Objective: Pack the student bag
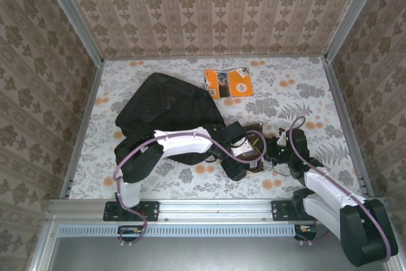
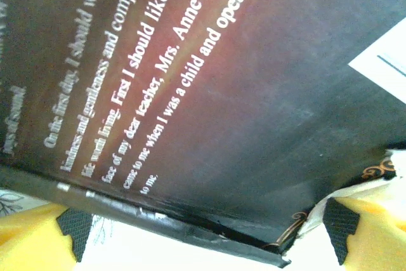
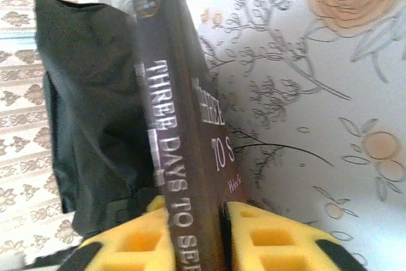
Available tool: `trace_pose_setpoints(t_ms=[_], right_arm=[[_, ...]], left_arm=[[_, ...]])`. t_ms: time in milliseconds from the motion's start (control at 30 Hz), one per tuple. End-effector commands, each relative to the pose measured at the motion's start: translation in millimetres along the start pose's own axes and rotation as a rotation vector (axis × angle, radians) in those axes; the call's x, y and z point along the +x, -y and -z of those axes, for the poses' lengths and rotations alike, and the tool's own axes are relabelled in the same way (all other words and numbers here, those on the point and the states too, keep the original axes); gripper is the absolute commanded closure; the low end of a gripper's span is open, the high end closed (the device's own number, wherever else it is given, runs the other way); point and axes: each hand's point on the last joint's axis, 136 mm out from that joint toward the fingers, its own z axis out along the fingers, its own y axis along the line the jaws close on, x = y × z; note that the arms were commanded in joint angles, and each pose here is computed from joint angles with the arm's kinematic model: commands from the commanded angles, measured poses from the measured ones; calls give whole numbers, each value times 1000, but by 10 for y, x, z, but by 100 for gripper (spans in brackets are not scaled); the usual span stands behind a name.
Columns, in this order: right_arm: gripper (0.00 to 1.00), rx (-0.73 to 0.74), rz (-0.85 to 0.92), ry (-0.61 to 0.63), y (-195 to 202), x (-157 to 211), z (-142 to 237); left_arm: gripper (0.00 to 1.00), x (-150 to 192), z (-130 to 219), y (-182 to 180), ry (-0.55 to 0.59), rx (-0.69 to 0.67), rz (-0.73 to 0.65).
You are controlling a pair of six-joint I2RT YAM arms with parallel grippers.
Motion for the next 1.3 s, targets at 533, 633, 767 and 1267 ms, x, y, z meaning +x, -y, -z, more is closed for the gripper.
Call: trace_pose_setpoints(t_ms=[533, 633, 767, 1267], right_arm=[[100, -296, 418, 120, -1344, -85, 695], [100, -424, 467, 103, -1781, -48, 860], [100, -585, 480, 44, -2332, 19, 1035], [100, -791, 330, -66, -3091, 77, 1192]], left_arm=[[0, -338, 1963, -393, 474, 22, 460], [0, -375, 2255, -578, 602, 94, 594], [0, -523, 2424, -603, 711, 242, 648], [0, -974, 3130, -253, 987, 582, 611]])
